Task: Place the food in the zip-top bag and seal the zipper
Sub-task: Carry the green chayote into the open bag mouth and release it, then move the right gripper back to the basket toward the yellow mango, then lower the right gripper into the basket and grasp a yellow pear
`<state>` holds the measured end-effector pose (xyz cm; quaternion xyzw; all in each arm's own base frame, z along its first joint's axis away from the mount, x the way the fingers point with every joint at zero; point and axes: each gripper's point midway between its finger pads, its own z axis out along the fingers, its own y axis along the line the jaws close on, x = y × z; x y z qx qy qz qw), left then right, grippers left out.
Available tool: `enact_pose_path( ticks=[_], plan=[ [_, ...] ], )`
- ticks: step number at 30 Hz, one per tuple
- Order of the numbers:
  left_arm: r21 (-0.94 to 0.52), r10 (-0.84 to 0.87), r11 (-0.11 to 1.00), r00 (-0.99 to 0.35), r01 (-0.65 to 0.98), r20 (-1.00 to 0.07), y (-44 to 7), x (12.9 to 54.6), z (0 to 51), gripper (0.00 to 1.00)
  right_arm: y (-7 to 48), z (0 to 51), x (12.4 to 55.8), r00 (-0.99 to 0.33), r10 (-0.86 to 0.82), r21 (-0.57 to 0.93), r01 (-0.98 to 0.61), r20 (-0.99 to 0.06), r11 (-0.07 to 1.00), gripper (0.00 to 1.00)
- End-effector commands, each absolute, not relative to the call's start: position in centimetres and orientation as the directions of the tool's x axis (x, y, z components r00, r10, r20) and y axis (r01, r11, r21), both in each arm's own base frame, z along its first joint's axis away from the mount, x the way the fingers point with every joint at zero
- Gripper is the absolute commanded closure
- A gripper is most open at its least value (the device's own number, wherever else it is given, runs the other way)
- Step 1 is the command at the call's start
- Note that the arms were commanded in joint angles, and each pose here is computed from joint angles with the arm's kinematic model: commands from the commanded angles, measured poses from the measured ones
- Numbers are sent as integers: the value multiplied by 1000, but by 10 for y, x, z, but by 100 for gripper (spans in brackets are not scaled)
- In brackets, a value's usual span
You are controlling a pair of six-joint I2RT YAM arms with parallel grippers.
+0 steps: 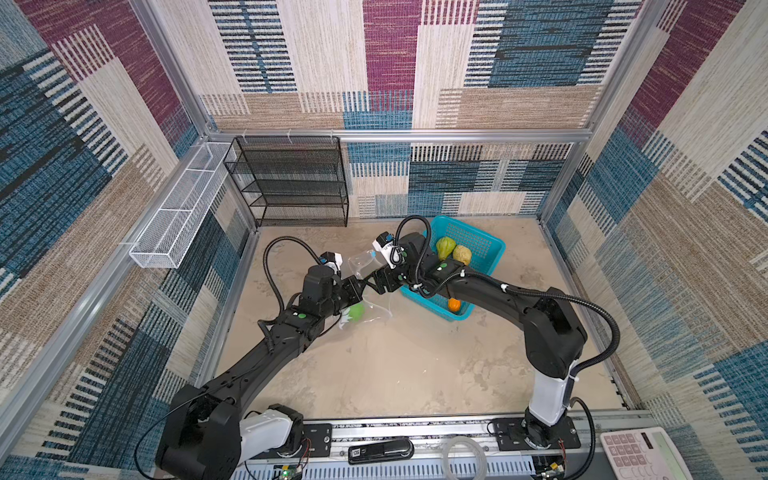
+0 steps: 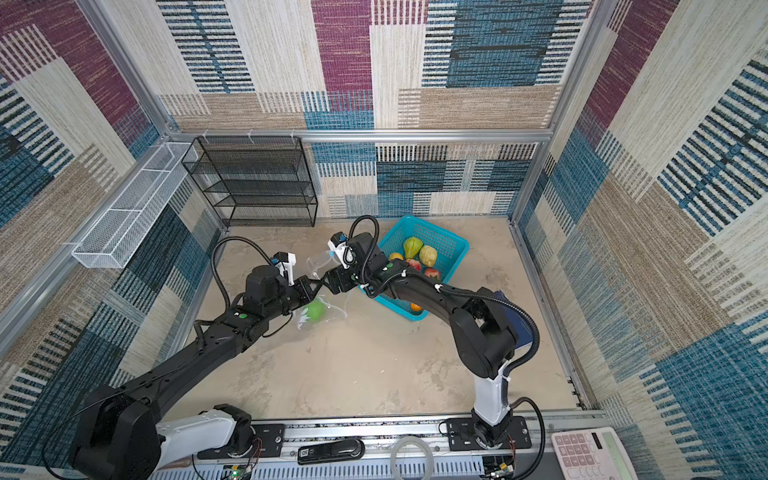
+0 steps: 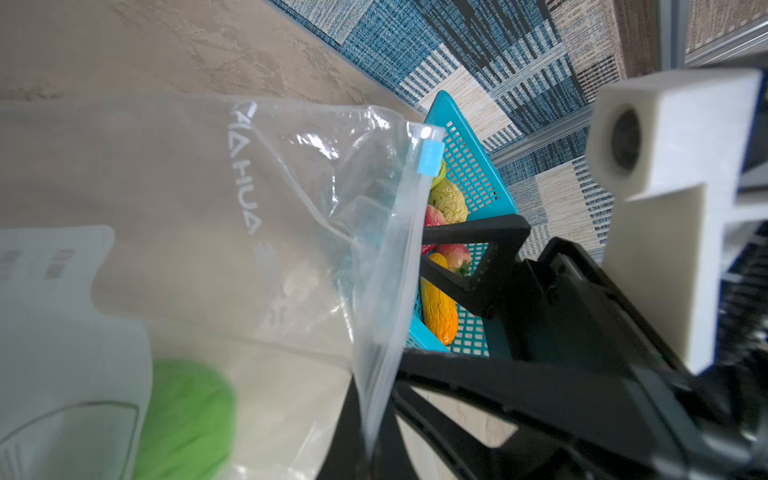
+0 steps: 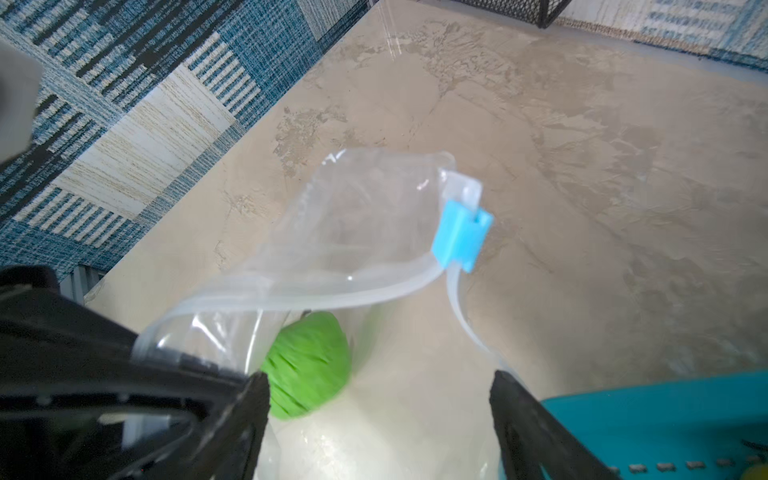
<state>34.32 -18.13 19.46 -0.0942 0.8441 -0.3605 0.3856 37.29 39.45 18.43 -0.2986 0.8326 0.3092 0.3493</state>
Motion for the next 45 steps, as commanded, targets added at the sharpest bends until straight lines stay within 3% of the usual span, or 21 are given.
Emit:
enact_pose_path(
  ticks=[1,10,21,29,45],
  plan=[
    [-678,-454,727,-664,111,-594,-176,344,201,100,396,204,370,-546,-260,303,-732,-796,610,14],
    [-665,-466,741,-643,91,-608,-167,340,200,100,356,218,395,-515,-263,153,-631,-816,760,16],
    [-660,-461,746,-647,87,-607,-166,338,195,100,266,200,436,-606,-180,127,-429,-775,894,16],
    [-664,-456,743,-659,88,-598,-169,340,191,100,235,141,450,-703,-222,92,-379,-675,921,16],
    [-669,-441,737,-684,93,-581,-174,339,184,100,222,88,487,-737,-271,25,-364,-619,931,16]
  ],
)
